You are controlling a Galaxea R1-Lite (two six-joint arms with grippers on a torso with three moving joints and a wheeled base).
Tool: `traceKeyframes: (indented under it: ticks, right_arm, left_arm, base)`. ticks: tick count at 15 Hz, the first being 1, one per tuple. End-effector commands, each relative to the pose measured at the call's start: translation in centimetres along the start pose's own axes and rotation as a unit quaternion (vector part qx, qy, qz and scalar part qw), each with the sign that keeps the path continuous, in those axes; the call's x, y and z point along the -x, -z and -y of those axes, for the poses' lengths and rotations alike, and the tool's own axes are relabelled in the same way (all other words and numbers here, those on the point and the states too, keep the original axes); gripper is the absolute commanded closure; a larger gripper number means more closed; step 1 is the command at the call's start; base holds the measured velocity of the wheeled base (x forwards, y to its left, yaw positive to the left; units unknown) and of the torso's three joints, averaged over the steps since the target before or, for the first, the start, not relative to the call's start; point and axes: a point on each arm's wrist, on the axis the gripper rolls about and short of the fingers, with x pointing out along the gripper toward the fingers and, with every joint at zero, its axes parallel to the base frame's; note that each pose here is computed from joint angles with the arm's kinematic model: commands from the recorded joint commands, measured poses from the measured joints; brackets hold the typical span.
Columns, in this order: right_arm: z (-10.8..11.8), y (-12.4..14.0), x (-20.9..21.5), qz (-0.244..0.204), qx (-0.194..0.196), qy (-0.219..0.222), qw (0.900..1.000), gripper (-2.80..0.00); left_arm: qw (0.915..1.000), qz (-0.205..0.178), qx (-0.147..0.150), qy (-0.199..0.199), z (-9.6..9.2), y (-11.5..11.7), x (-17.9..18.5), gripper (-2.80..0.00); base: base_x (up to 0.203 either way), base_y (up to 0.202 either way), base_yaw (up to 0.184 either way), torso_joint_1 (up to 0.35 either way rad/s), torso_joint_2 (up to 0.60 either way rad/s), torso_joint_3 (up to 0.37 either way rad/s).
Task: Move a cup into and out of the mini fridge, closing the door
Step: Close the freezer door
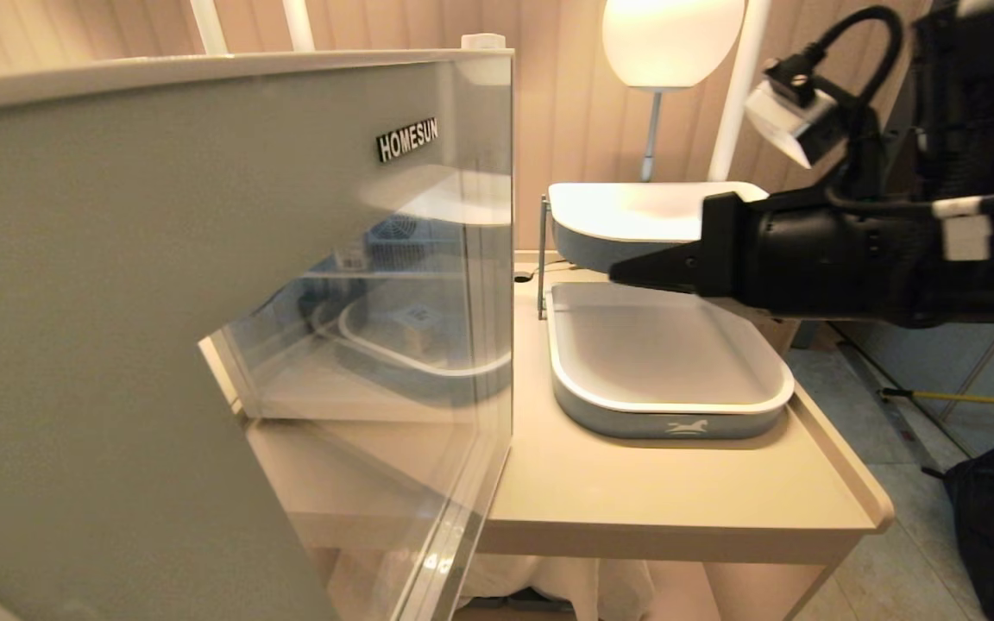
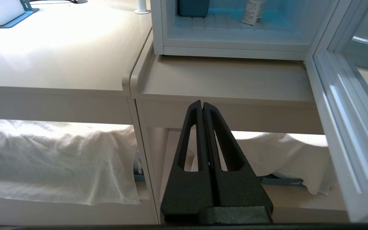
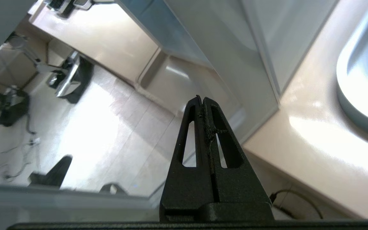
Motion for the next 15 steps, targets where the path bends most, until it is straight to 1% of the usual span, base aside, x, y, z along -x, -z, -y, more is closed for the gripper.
traceKeyframes:
  ticks: [1, 2, 4, 5, 7, 11, 14, 15]
  right_arm:
    - [-2.2, 2.0, -5.6, -0.034, 0.022, 0.011, 0.999, 0.00]
    - [-3.3, 2.8, -6.7, -0.035, 0.032, 0.023, 0.999, 0.00]
    - [-4.9, 3.9, -8.8, -0.025, 0.054, 0.059, 0.996, 0.00]
    - [-5.6, 4.1, -9.4, -0.022, 0.064, 0.065, 0.996, 0.00]
    - [-7.0, 4.8, -10.2, -0.033, 0.078, 0.060, 0.995, 0.00]
    - [-9.0, 5.1, -12.5, -0.031, 0.089, 0.070, 0.993, 0.00]
    - [-10.0, 5.2, -14.6, -0.039, 0.094, 0.071, 0.992, 0.00]
    - [-10.0, 5.8, -15.6, -0.047, 0.105, 0.074, 0.991, 0.00]
  left_arm:
    - [1.0000, 0.000, 0.000, -0.001, 0.0, 0.0, 0.0, 0.00]
    - [1.0000, 0.000, 0.000, -0.001, 0.0, 0.0, 0.0, 0.00]
    - [1.0000, 0.000, 0.000, -0.001, 0.0, 0.0, 0.0, 0.00]
    - [1.0000, 0.000, 0.000, -0.001, 0.0, 0.0, 0.0, 0.00]
    - [1.0000, 0.000, 0.000, -0.001, 0.0, 0.0, 0.0, 0.00]
    - [1.0000, 0.000, 0.001, -0.001, 0.0, 0.0, 0.0, 0.00]
    - [1.0000, 0.000, 0.000, -0.001, 0.0, 0.0, 0.0, 0.00]
    - [1.0000, 0.000, 0.001, -0.001, 0.0, 0.0, 0.0, 0.00]
  base:
    - [0.000, 0.000, 0.000, 0.000, 0.00, 0.000]
    - [0.000, 0.000, 0.000, 0.000, 0.00, 0.000]
    - [0.000, 0.000, 0.000, 0.000, 0.00, 0.000]
    - [0.000, 0.000, 0.000, 0.000, 0.00, 0.000]
    - [0.000, 0.000, 0.000, 0.000, 0.00, 0.000]
    - [0.000, 0.000, 0.000, 0.000, 0.00, 0.000]
    - [0.000, 0.000, 0.000, 0.000, 0.00, 0.000]
    - [0.000, 0.000, 0.000, 0.000, 0.00, 0.000]
